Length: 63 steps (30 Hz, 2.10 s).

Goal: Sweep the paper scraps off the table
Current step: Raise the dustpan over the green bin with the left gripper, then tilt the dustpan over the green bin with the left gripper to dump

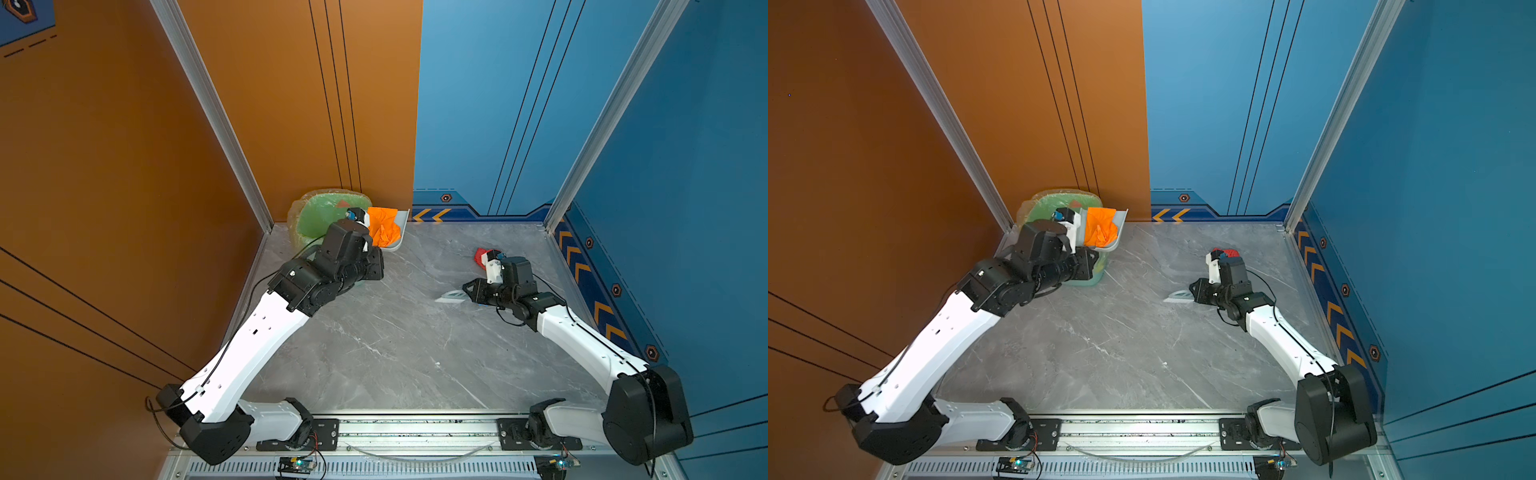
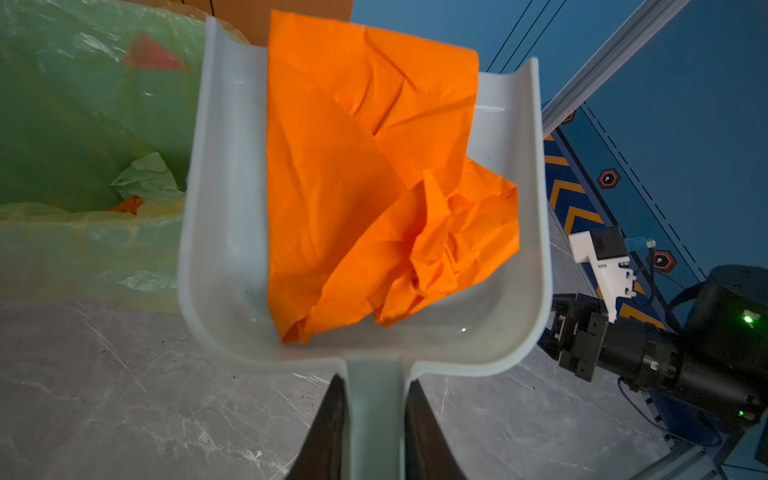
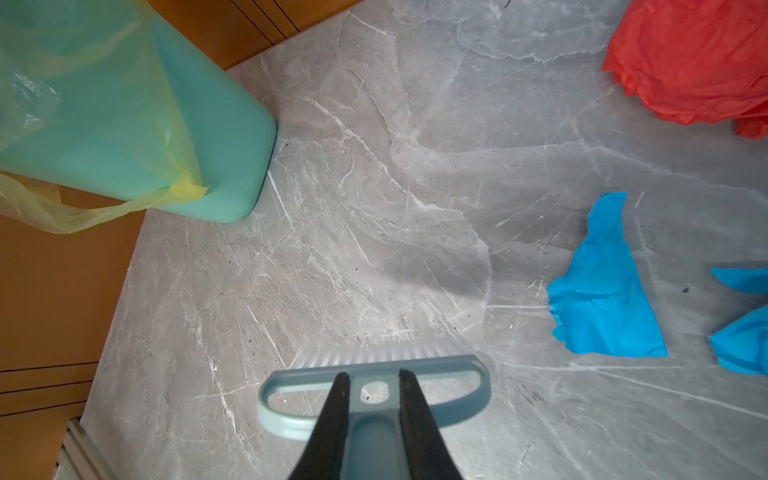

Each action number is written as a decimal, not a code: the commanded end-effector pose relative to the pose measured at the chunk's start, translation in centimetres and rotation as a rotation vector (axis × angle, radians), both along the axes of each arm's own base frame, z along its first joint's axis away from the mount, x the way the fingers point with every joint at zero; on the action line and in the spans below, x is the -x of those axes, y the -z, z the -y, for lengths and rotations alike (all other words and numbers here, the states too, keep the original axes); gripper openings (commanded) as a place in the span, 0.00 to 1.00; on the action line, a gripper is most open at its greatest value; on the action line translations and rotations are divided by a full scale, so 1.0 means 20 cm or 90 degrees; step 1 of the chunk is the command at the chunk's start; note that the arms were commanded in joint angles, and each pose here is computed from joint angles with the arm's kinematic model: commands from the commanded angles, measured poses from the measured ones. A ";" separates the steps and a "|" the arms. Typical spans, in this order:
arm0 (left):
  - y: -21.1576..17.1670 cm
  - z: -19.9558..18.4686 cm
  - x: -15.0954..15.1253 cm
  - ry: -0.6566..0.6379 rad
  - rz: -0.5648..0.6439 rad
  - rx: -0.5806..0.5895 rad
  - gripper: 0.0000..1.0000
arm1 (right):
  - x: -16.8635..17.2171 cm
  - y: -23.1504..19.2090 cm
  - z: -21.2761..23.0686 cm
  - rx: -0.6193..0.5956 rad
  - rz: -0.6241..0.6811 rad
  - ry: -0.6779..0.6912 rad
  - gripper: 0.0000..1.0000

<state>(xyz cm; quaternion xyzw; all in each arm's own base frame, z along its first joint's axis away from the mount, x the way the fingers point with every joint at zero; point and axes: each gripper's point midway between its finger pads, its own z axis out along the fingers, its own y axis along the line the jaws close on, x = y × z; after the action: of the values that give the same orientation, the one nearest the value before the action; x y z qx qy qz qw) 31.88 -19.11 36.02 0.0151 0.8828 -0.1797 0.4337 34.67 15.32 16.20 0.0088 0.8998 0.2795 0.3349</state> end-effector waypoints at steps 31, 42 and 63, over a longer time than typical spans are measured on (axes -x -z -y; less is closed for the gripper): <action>0.14 -0.26 -0.60 -0.103 -0.118 0.201 0.00 | -0.04 0.01 -0.02 -0.008 -0.043 -0.053 0.00; 0.10 -0.30 -0.70 -0.061 -0.092 0.404 0.00 | -0.04 -0.05 0.04 0.024 -0.009 -0.012 0.00; -0.02 -0.34 -0.67 0.015 -0.073 0.621 0.00 | 0.03 -0.06 0.08 0.067 0.014 0.042 0.00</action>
<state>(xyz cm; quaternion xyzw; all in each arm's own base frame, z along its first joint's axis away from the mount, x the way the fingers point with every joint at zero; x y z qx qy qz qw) 46.12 -11.89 33.68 -0.2132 0.7453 -0.5403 0.3274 34.56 13.93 17.29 0.0119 0.9074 0.2319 0.3503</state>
